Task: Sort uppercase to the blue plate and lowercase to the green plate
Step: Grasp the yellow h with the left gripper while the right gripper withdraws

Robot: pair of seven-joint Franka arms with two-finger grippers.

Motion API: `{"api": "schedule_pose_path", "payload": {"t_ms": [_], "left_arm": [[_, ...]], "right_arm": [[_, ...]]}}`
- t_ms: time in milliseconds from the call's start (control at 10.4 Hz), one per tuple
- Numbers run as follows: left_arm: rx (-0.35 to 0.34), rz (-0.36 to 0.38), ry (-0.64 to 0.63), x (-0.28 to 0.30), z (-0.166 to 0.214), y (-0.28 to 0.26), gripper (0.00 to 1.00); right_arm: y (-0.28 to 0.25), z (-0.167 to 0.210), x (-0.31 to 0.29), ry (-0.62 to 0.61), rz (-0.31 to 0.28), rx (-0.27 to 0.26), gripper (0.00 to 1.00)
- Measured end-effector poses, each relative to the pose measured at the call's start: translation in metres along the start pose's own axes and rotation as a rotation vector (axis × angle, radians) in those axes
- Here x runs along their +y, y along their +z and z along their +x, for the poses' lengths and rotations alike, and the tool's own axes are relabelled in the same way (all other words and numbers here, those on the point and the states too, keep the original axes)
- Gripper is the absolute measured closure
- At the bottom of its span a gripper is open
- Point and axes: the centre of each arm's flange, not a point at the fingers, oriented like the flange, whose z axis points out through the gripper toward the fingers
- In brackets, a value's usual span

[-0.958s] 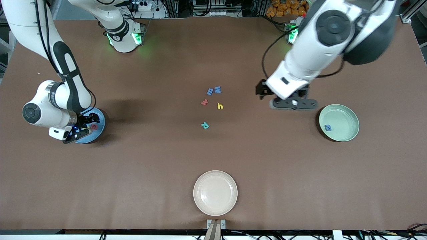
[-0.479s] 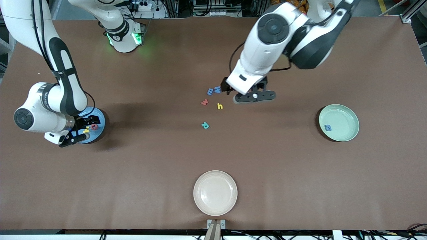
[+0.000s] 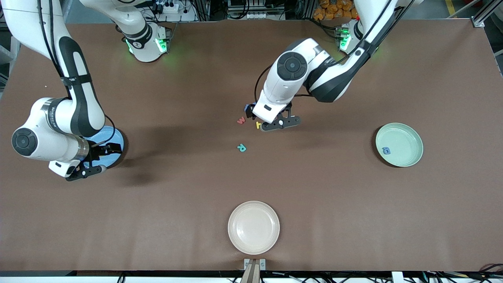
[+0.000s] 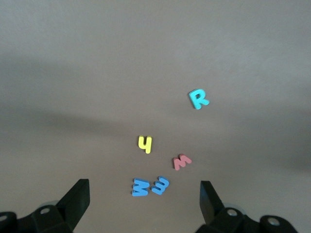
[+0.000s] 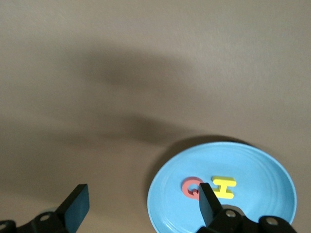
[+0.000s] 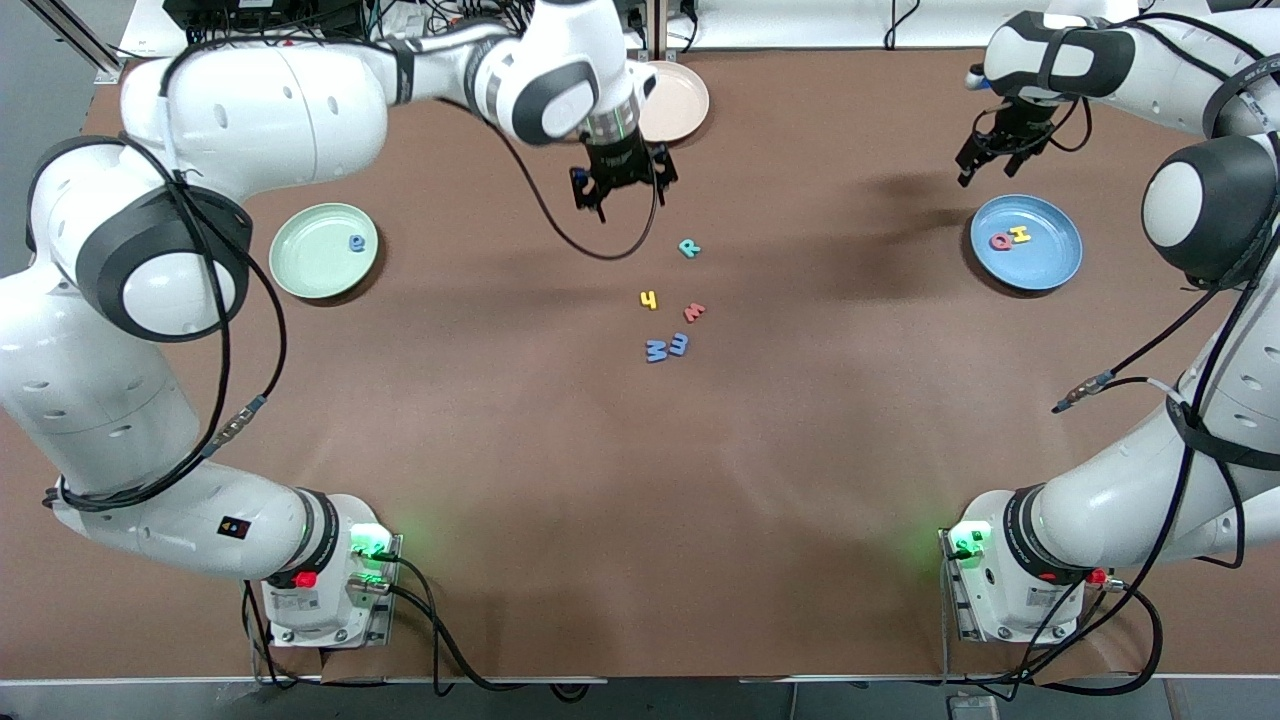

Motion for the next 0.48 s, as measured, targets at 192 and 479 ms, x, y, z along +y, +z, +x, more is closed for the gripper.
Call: {"api": "schedule_pose_path", "payload": {"t_ms": [192,479], "left_arm": [[0.006,0.045,0.041,-0.009,-0.016,0.033,0.0],[0.061,0.101,0.158,-0.004,-0.042,0.057,0.0]], "right_arm": [[-0.011,0.012,-0.019,-0.035,-0.015,0.026,0.0],[-0.012,0.024,-0.05,-0.061,-0.022,0.051,0.0]]}}
